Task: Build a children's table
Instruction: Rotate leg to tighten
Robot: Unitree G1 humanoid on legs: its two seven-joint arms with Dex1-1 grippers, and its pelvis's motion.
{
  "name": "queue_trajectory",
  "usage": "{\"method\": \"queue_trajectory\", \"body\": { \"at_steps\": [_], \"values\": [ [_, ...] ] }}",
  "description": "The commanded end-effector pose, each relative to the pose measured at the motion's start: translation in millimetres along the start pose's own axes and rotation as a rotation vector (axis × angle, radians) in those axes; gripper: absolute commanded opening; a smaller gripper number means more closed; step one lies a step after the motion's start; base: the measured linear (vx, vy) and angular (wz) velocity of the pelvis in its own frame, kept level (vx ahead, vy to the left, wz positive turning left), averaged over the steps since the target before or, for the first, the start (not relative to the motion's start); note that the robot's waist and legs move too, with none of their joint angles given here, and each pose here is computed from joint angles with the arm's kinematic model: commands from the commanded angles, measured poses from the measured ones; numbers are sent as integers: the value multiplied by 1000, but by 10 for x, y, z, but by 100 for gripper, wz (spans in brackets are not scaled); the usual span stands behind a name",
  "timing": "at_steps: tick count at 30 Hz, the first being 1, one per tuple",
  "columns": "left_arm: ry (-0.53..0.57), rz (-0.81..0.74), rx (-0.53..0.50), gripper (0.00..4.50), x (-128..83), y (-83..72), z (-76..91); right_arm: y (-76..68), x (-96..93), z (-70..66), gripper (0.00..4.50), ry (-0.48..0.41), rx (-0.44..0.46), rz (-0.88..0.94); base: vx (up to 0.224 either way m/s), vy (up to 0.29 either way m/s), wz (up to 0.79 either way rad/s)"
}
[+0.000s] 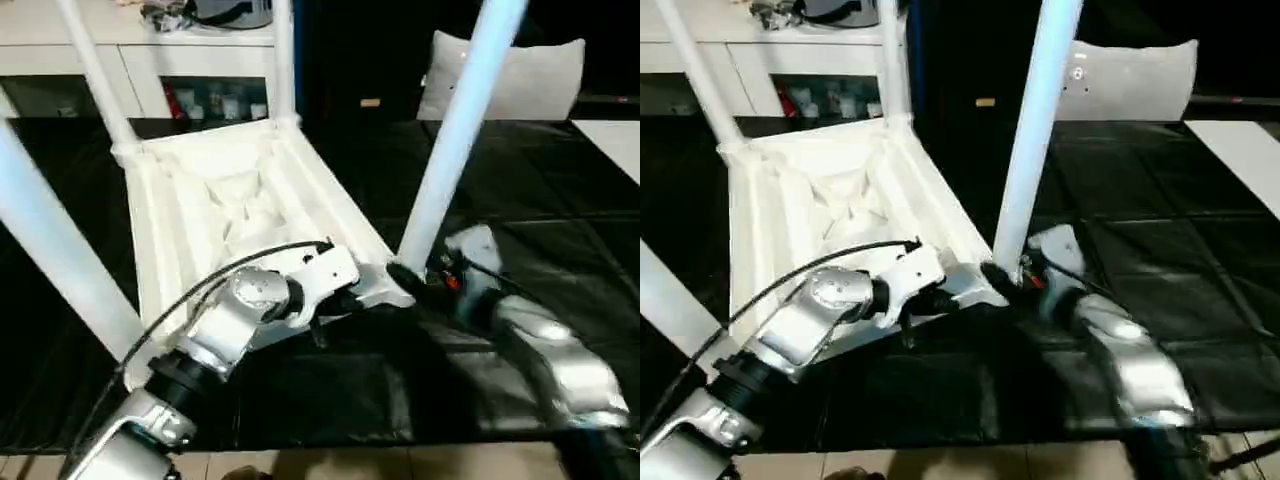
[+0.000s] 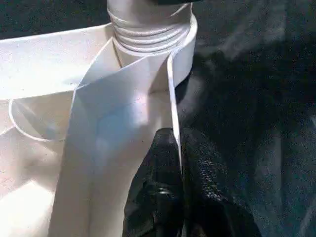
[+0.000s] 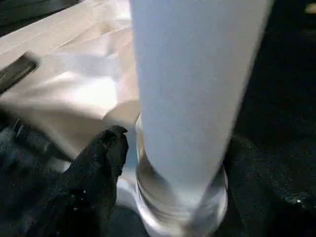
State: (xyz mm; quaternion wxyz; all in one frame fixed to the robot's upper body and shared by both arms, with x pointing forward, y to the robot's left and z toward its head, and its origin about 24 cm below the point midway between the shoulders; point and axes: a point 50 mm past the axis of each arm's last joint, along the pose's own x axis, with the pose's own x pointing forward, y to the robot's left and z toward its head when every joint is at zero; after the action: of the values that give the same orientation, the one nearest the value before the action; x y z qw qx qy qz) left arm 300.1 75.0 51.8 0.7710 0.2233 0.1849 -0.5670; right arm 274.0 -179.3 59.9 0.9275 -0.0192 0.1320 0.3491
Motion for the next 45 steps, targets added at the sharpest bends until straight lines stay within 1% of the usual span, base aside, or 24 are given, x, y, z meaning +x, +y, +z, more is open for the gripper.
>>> {"method": "queue_trajectory", "body": {
  "at_steps": [1,2,4,6,7,8,11,13,14,15,18,20,24,26,29,31,34,35,39,40,42,43,44,45],
  "values": [
    [21,-65,27,0,-20,-50,-60,1,-53,65,355,-24,-34,65,0,0,0],
    [11,-95,50,0,-56,-62,-72,-31,-108,70,364,-10,-54,90,0,0,0],
    [0,-126,64,0,-82,-77,-76,-53,-148,86,381,-5,-71,115,0,0,0],
    [-21,-227,107,0,-164,-131,-92,-71,-270,167,381,-4,-111,244,0,0,0],
    [-21,-229,108,0,-166,-132,-93,-71,-273,169,381,-4,-113,249,0,0,0],
    [-14,-270,139,0,-197,-148,-112,-71,-321,181,381,11,-136,328,0,0,0],
    [2,-336,183,0,-233,-176,-138,-83,-350,183,349,43,-152,413,0,0,0],
    [6,-382,205,0,-241,-192,-137,-73,-348,191,343,55,-146,470,0,0,0],
    [8,-387,207,0,-243,-194,-137,-69,-347,192,325,58,-146,478,0,0,0],
    [15,-420,226,0,-263,-203,-141,-36,-335,194,313,74,-138,541,0,0,0],
    [24,-458,252,0,-290,-216,-141,21,-316,185,303,94,-108,620,0,0,0],
    [33,-480,272,0,-306,-221,-141,62,-304,150,280,117,-91,680,0,0,0],
    [40,-505,290,0,-316,-230,-144,78,-276,108,248,131,-82,706,0,0,0],
    [41,-513,294,0,-319,-231,-146,80,-257,87,218,136,-75,714,0,0,0],
    [41,-514,290,0,-320,-223,-154,92,-247,73,207,138,-62,731,0,0,0],
    [42,-510,285,0,-319,-219,-159,97,-245,72,200,137,-59,733,0,0,0],
    [23,-465,235,0,-304,-200,-165,151,-239,63,197,113,-25,735,0,0,0],
    [3,-433,199,0,-289,-185,-147,183,-236,58,197,104,-9,730,0,0,0],
    [-23,-359,132,0,-250,-161,-100,258,-172,14,197,114,23,647,0,0,0],
    [-24,-325,97,0,-214,-170,-80,306,-59,-13,197,112,17,539,0,0,0],
    [-38,-294,35,0,-156,-190,-37,298,140,-30,196,114,56,337,0,0,0],
    [-39,-291,31,0,-150,-190,-33,295,155,-31,196,113,62,322,-53,-3,-14],
    [-46,-271,0,0,-114,-196,-7,282,253,-32,196,115,105,222,-53,-3,-14],
    [-44,-251,-19,0,-69,-196,19,289,320,-21,195,113,128,174,-57,10,-23]
  ]
}}
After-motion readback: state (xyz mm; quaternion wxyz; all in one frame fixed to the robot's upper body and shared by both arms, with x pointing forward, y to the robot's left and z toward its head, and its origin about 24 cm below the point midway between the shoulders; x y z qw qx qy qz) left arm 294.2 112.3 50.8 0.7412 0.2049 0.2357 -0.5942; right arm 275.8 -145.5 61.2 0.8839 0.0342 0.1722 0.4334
